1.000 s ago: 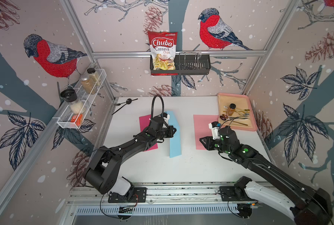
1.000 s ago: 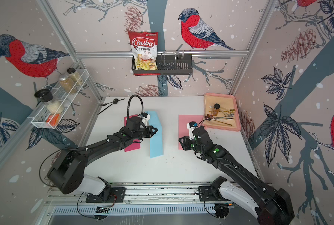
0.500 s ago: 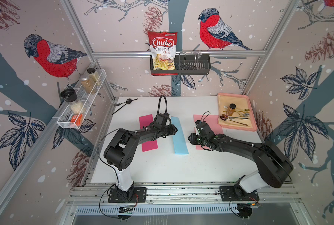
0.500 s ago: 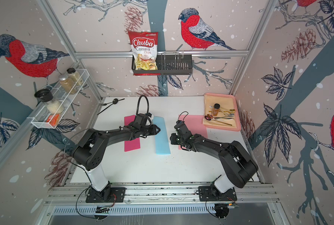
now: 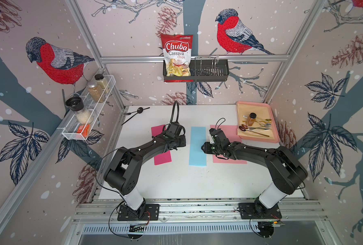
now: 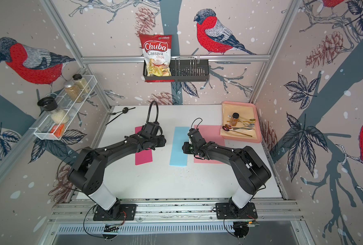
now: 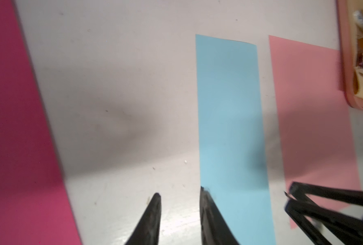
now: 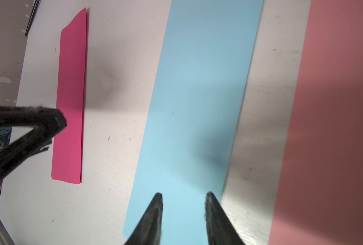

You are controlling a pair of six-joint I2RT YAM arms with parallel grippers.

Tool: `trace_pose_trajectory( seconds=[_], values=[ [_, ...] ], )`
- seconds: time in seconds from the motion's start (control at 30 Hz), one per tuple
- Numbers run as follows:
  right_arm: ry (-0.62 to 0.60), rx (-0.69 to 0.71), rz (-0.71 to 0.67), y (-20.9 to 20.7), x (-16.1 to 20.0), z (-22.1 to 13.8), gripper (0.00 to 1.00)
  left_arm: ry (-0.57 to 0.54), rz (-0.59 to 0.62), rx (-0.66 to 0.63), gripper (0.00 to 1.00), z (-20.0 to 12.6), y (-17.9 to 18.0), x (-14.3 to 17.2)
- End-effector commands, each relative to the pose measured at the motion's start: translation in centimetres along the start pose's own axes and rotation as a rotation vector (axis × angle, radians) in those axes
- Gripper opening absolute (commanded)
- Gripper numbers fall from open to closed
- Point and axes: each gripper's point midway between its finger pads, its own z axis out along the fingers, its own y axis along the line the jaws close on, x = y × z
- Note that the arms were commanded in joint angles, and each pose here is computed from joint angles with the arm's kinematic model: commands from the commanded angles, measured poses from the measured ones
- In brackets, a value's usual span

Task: Fold the rectangular paper in half along the long edge
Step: Place the paper at the center of the board, then move the paper to the center of the board.

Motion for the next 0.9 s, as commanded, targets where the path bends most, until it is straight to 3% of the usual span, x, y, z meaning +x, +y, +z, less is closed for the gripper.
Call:
trace_pose_trajectory(
  seconds=[0.0,0.13,0.53,0.7,0.87],
  values=[
    [-0.065,0.007,0.001,-0.2,-1.7,-1.9,0.37,-0.02,-0.015,0.196,0.18,-0.6,-4.7,0.5],
    [-0.118,0.042,-0.002,-1.3,-3.0,-4.6,0.38,-0.006,0.0,0.302,0.0,0.2,-8.3,1.7],
    [-0.231,0.04,0.018,-3.8,-3.6,-12.2,0.4,0.089,-0.044,0.238,0.0,7.6,-6.5,5.2],
    [-0.257,0.092,0.057,-6.5,-3.1,-14.3,0.42,0.095,-0.049,0.205,0.0,8.8,-5.5,5.8],
    [-0.304,0.128,0.13,-9.0,-2.9,-16.0,0.51,0.086,-0.111,0.194,0.0,8.8,-3.0,6.1]
  ],
)
